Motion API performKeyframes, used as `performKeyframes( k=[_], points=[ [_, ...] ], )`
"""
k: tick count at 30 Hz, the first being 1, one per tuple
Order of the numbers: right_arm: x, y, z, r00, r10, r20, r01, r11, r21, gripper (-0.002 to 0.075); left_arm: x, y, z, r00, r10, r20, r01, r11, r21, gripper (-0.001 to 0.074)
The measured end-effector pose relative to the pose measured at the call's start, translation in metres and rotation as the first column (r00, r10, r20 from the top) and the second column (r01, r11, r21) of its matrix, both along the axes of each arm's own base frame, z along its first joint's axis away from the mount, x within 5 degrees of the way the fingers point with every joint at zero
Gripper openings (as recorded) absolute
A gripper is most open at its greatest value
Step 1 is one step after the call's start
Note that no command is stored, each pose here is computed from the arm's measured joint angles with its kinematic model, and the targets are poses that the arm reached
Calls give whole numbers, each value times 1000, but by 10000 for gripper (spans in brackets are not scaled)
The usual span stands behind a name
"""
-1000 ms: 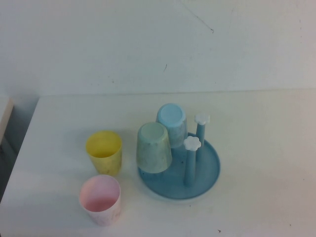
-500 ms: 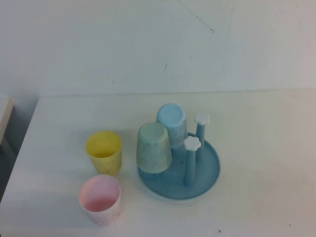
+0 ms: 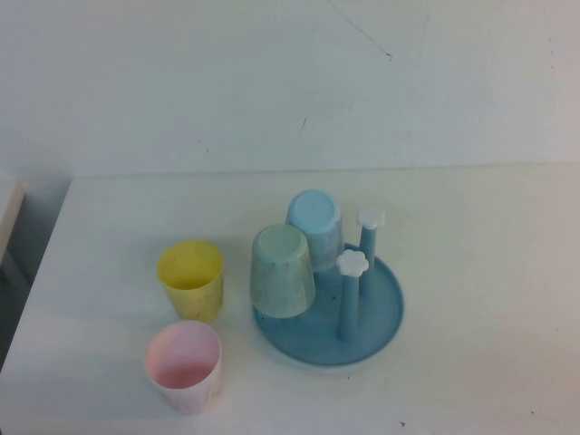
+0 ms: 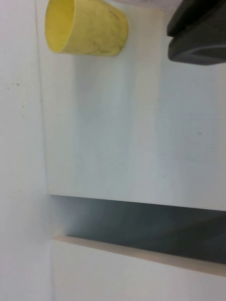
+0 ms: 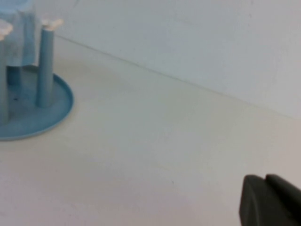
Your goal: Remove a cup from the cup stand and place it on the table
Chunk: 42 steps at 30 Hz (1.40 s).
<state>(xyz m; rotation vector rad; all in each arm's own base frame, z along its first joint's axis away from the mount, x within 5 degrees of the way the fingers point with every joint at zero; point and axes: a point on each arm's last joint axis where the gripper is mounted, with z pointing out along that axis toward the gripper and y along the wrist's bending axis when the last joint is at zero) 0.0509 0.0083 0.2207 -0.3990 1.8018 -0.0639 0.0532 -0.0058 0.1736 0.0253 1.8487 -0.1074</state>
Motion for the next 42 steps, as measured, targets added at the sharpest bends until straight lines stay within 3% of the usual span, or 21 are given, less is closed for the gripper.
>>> performKeyframes(
  k=[11, 42],
  points=[
    [0, -7, -53, 982, -163, -97, 170, 983, 72, -1, 0, 0, 0, 1000, 0, 0, 0, 1000, 0, -1],
    [0, -9, -53, 972, -211, -103, 223, 967, 124, -1, 0, 0, 0, 1000, 1, -2, -1, 1000, 0, -1]
  ],
)
